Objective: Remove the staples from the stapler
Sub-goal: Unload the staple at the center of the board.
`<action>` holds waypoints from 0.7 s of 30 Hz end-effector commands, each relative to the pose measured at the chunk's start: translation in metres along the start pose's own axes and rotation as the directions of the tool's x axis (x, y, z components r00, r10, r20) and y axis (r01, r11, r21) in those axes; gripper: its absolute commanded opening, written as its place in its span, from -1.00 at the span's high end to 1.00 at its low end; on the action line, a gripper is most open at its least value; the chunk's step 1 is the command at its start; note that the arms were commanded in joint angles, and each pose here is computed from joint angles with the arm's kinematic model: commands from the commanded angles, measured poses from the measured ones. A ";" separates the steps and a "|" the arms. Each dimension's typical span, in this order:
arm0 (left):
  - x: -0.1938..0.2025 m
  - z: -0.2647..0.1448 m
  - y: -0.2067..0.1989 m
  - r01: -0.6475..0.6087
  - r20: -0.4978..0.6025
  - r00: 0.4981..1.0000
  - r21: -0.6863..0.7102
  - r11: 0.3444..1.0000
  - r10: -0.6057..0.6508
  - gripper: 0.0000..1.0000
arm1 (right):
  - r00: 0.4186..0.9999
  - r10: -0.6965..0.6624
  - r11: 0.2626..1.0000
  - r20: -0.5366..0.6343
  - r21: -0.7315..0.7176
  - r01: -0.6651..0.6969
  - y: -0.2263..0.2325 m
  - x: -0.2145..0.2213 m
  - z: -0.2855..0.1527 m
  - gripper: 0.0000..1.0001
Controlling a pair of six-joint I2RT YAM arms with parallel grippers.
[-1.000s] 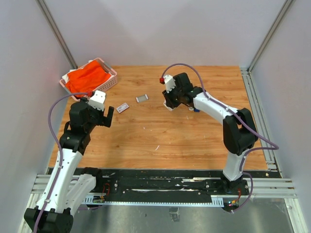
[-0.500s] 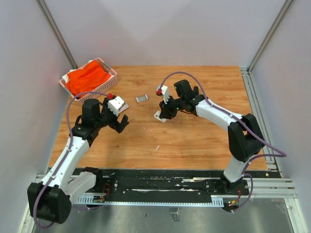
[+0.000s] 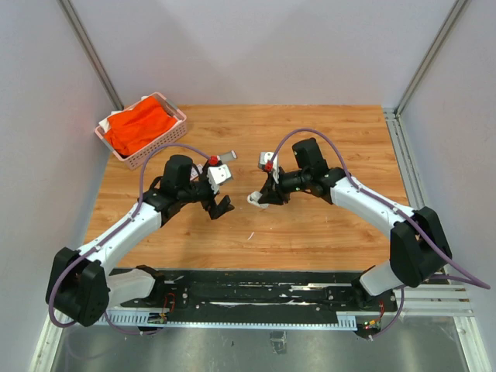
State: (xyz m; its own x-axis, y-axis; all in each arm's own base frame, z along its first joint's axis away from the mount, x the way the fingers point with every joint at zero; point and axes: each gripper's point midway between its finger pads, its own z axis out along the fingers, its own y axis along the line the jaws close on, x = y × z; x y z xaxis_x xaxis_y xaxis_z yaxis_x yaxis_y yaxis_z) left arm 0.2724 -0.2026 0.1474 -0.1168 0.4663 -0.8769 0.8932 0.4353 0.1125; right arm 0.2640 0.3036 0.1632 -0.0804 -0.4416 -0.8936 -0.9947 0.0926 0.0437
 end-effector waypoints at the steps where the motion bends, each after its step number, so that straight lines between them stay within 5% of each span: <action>1: -0.043 0.013 -0.003 -0.074 0.097 0.993 0.041 0.996 0.069 -0.96 | 0.989 -0.120 0.990 0.090 -0.064 0.126 0.021 -0.009 0.000 0.82; 15: -0.054 0.042 -0.051 -0.082 0.131 0.990 0.202 0.976 0.056 -0.99 | 0.976 -0.154 0.985 0.154 -0.057 0.165 0.033 -0.006 -0.003 0.82; 21: -0.048 0.045 -0.063 -0.088 0.122 0.991 0.232 0.969 0.060 -0.85 | 0.964 -0.153 0.978 0.217 -0.105 0.179 0.045 -0.012 -0.001 0.83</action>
State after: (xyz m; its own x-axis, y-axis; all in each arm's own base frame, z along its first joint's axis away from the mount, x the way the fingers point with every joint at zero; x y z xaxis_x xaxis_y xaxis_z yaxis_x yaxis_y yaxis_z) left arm 0.2494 -0.2786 0.1557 -0.0363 0.4211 -0.9063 0.9676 0.2414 0.0734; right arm 0.2343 0.3022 0.1602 0.0464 -0.3294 -0.9431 -0.9989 -0.0162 -0.0434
